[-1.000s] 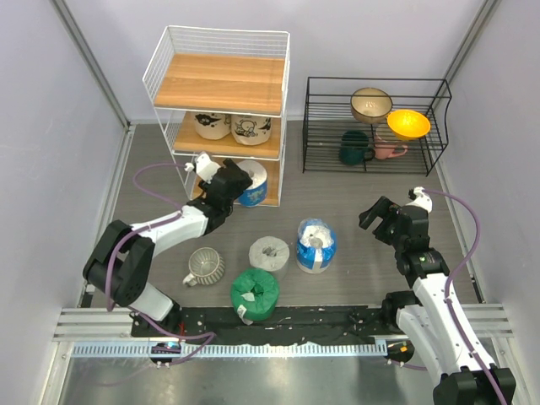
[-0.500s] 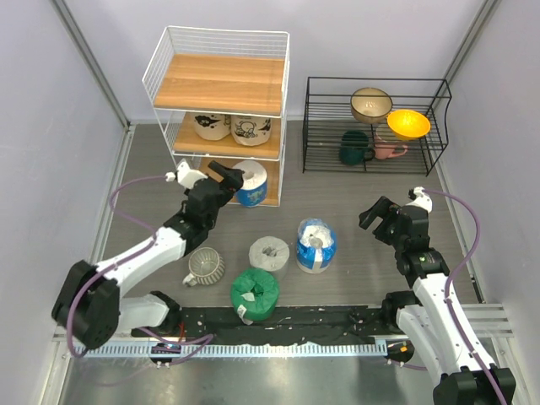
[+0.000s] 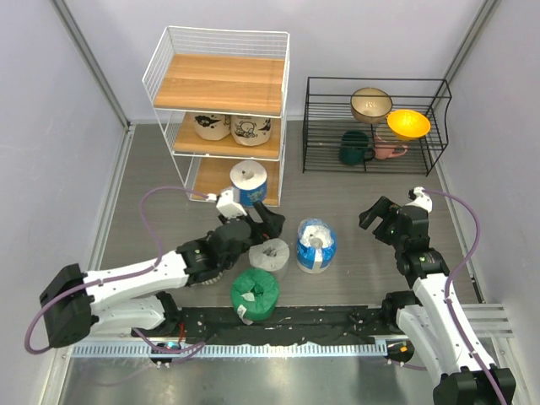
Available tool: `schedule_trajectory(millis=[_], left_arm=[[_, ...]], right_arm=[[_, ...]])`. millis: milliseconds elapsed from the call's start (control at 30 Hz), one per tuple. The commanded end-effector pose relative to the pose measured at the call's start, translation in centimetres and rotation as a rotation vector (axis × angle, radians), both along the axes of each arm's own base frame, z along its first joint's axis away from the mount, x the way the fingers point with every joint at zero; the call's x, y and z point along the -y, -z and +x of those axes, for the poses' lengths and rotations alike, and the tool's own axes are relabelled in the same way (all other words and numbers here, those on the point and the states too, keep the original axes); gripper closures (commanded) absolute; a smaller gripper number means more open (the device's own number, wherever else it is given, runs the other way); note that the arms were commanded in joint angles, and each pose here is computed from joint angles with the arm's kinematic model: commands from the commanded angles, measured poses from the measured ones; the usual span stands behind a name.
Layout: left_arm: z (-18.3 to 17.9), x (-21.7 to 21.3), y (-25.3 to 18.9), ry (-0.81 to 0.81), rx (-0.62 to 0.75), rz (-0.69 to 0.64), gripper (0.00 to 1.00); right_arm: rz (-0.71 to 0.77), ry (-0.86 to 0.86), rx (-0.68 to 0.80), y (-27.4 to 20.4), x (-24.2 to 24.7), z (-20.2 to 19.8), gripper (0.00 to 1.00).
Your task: Place and organize the paper towels onto the shelf
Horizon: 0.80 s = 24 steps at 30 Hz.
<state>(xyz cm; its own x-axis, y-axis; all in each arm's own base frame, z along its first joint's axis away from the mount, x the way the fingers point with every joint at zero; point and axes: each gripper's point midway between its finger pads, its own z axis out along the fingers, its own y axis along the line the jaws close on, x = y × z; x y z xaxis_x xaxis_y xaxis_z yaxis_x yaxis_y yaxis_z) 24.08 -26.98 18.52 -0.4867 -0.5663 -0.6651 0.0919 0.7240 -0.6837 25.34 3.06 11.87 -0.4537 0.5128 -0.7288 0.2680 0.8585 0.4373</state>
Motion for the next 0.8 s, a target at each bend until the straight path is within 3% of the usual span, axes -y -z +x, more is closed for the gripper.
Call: schedule_trajectory(millis=[0,133,633,767], left_arm=[[-1.2,3.7,-1.2,0.122,0.064,0.11,0.07],[-2.3,7.6,-0.1,0.272,0.091,0.241,0.07],[-2.6,12.7,1.8,0.456,0.106,0.344,0.09],[-2.6,13.0,2.9,0.49,0.077,0.419,0.25]], right_arm=[[-0.001,-0.011,0.054,-1.3,-0.2,0.5,0.04],[0.004,-0.01,0.056,-1.3,-0.2,0.4,0.04],[0.004,-0.011,0.056,-1.4,-0.3,0.3,0.04],[0.005,-0.009,0.056,-1.4,-0.2,0.3,0.04]])
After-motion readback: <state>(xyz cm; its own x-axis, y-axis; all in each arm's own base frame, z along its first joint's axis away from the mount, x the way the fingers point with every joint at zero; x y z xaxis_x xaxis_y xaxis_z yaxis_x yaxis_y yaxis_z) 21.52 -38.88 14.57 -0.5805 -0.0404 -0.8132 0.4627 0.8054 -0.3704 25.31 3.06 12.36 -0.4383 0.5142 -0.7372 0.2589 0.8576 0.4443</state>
